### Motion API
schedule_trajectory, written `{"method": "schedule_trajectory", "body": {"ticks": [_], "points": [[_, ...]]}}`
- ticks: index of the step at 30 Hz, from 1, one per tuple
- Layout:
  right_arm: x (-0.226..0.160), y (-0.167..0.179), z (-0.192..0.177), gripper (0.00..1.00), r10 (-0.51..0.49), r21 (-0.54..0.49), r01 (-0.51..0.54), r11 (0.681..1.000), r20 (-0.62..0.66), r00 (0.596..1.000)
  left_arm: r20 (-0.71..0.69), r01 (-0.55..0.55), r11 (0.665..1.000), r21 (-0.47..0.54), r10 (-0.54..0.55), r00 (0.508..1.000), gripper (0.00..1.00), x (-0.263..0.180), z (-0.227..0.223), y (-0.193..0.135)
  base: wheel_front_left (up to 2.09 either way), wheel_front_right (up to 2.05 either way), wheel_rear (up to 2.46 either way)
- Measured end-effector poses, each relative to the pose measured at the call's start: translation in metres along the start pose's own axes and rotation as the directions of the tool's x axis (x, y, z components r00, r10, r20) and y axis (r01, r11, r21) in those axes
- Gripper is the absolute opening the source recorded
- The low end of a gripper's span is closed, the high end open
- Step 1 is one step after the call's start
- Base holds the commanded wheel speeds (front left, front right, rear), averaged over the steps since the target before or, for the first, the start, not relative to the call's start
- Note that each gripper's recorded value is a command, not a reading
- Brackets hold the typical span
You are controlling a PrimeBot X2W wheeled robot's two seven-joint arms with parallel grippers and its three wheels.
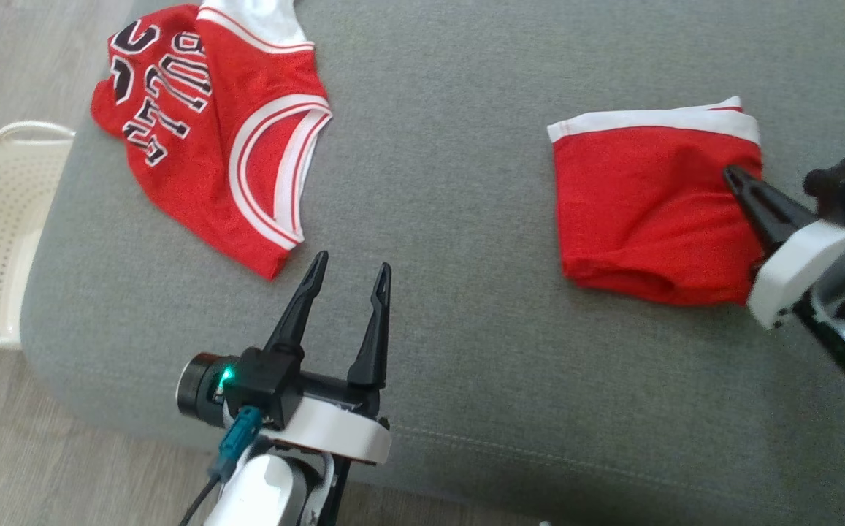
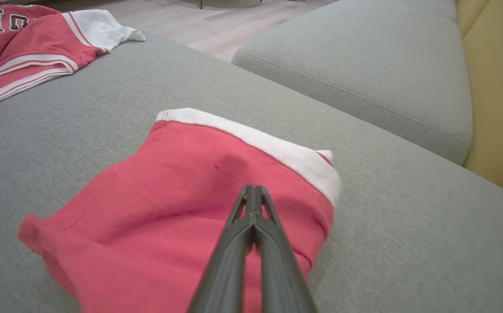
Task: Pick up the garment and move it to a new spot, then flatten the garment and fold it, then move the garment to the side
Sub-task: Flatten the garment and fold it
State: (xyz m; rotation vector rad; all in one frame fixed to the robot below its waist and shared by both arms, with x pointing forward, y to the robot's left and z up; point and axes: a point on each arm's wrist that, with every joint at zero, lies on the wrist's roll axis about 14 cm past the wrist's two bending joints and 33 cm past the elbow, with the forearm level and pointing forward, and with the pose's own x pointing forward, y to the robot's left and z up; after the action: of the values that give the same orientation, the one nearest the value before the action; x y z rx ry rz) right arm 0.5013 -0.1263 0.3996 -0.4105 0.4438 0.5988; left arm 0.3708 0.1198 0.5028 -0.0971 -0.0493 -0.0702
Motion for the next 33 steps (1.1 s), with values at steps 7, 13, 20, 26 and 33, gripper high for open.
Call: {"method": "schedule_trajectory", "body": {"ticks": [7, 13, 20, 26, 33], "points": [[0.017, 0.091, -0.017, 0.0, 0.174, 0.067, -0.172, 0.983, -0.018, 0.985, -0.008, -0.027, 1.0, 0.0, 0.027, 1.0, 1.0, -0.003, -0.001, 0.007, 0.0, 0.0, 0.0], [0.002, 0.148, -0.038, 0.0, 0.287, 0.109, -0.277, 0.955, -0.09, 0.954, 0.01, -0.039, 0.999, 0.006, 0.039, 0.999, 1.0, -0.008, 0.005, 0.01, 0.0, 0.0, 0.0], [-0.021, 0.185, -0.025, 0.0, 0.349, 0.181, -0.336, 0.924, -0.046, 0.936, 0.035, -0.041, 0.999, 0.004, 0.04, 0.999, 1.0, -0.012, 0.013, 0.009, 0.0, 0.0, 0.0], [-0.039, 0.133, 0.044, 1.0, 0.104, 0.282, -0.187, 0.941, 0.285, 0.953, 0.072, -0.042, 0.999, -0.016, 0.043, 0.996, 1.0, -0.018, 0.024, 0.006, 0.0, 0.0, 0.0], [-0.082, 0.079, 0.056, 1.0, -0.177, 0.369, 0.011, 0.929, 0.418, 0.891, 0.1, -0.05, 0.999, -0.013, 0.051, 0.994, 1.0, -0.028, 0.032, 0.008, 0.0, 0.0, 0.0]]}}
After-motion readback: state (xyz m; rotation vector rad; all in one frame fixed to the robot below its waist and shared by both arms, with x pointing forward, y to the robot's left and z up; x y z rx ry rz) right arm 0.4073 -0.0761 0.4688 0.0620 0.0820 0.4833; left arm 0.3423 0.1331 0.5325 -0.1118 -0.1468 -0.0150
